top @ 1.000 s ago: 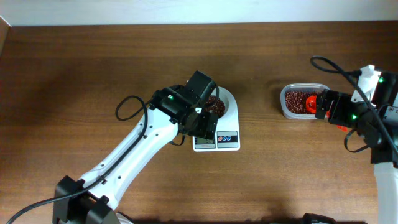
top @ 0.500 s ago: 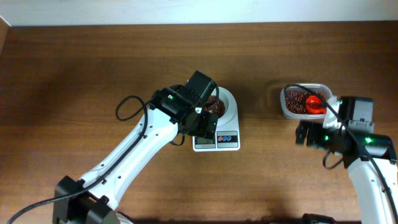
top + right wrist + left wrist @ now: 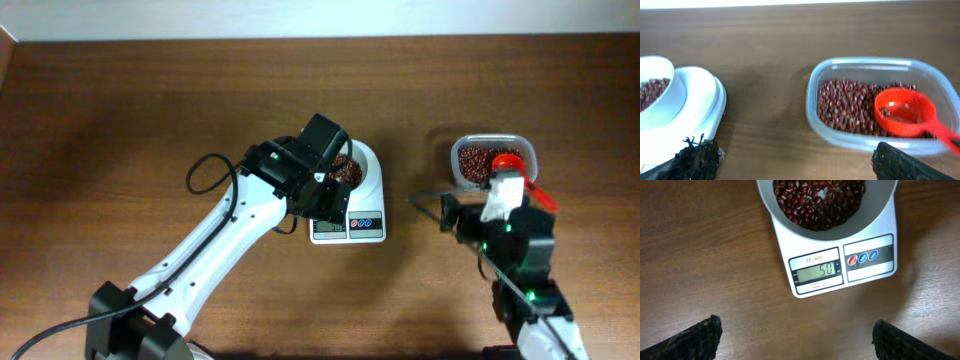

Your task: Scoop item into bowl and weigh 50g on scale

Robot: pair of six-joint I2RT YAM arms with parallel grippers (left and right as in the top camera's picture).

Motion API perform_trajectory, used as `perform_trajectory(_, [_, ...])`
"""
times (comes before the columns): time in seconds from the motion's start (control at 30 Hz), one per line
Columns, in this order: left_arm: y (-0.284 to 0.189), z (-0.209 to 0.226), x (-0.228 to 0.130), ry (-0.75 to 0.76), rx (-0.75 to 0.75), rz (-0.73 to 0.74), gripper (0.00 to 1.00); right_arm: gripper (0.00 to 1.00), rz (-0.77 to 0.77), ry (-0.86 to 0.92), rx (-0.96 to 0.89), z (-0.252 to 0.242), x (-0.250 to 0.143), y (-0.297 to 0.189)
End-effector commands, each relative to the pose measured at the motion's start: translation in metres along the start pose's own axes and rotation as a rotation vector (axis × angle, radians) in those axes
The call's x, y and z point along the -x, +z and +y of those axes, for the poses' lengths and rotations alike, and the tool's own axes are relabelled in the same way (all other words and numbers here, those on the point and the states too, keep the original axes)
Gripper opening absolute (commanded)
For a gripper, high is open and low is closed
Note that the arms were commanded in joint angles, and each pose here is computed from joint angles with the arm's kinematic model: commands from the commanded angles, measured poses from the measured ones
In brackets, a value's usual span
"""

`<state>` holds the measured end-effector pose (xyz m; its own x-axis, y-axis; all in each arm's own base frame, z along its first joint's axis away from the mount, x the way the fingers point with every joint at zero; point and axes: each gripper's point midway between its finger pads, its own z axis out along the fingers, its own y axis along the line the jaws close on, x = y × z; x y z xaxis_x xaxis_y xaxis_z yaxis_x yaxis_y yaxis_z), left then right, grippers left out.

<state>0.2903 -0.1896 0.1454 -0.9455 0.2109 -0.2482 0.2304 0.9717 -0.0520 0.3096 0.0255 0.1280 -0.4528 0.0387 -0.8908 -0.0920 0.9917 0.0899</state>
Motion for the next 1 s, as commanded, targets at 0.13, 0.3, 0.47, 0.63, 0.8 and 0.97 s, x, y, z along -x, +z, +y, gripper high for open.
perform_trajectory(0.13, [0.002,0.001,-0.001,-0.01,0.009,0.006,0.99,0.99,-0.057,-0.023,0.041,0.01,-0.06,-0.02])
perform_trajectory(0.3, [0.002,0.001,-0.001,-0.01,0.009,0.006,0.99,0.99,-0.155,-0.105,0.088,0.027,-0.048,-0.039])
perform_trajectory(0.47, [0.002,0.001,-0.001,-0.01,0.009,0.005,0.99,0.99,-0.298,-0.157,0.122,0.04,-0.024,-0.06])
perform_trajectory(0.63, [0.002,0.001,-0.001,-0.01,0.009,0.006,0.99,0.99,-0.382,-0.156,0.139,0.045,-0.008,-0.072])
perform_trajectory(0.8, [0.002,0.001,-0.001,-0.01,0.009,0.006,0.99,0.99,-0.38,-0.156,0.139,0.045,-0.008,-0.071])
perform_trajectory(0.97, [0.002,0.001,-0.001,-0.01,0.009,0.005,0.99,0.99,-0.38,-0.156,0.139,0.045,-0.008,-0.071])
